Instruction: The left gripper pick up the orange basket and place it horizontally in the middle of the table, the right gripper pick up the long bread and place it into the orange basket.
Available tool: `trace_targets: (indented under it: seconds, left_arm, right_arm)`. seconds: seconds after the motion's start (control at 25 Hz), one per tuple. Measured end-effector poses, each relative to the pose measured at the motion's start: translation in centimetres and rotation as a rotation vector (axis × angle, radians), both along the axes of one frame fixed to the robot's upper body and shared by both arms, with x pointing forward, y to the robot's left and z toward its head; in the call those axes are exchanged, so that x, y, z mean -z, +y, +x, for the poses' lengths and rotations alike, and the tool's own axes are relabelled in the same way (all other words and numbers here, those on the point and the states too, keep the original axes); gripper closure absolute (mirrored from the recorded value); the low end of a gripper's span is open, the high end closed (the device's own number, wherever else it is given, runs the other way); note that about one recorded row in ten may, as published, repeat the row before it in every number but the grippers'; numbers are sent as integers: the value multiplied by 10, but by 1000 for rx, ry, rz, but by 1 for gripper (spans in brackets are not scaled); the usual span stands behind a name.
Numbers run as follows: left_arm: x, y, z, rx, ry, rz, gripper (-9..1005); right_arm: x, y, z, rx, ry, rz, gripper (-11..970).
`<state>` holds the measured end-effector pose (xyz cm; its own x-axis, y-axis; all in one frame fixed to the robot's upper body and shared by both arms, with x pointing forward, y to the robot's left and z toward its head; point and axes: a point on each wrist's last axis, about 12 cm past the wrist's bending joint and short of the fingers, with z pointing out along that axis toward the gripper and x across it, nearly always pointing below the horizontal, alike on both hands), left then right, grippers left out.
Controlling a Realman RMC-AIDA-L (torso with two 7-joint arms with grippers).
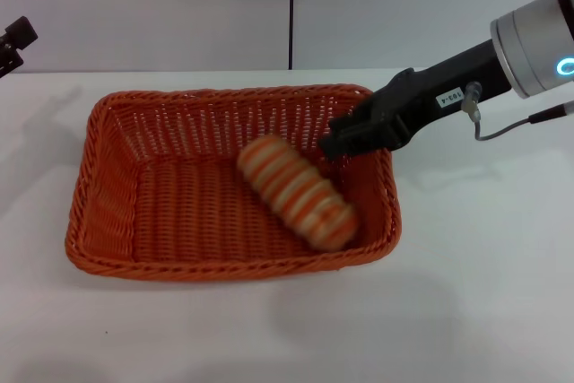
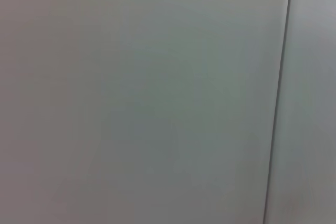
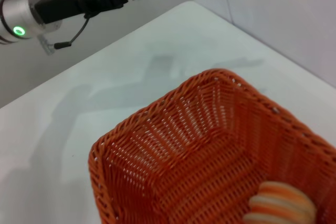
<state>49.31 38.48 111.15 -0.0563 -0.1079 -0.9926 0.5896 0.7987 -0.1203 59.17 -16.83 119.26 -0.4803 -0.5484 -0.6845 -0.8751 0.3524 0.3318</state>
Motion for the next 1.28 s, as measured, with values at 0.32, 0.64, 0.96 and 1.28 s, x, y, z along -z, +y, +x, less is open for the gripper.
trace_targets:
  seconds: [0.32, 0.64, 0.96, 1.28]
  left_arm:
    - [8, 1, -5, -25, -30, 19, 181]
    - [27, 15, -30, -190, -133, -15, 181]
    - [51, 16, -56, -333, -206, 44, 181]
    - [70, 11, -84, -502, -282, 127, 181]
  right_arm:
    - [-10, -12, 7, 59, -62, 58, 481]
    - [-8, -96, -29, 278, -307, 397, 272]
    - [55, -160, -83, 521, -618, 730, 226]
    - [123, -180, -135, 876, -869, 764, 226]
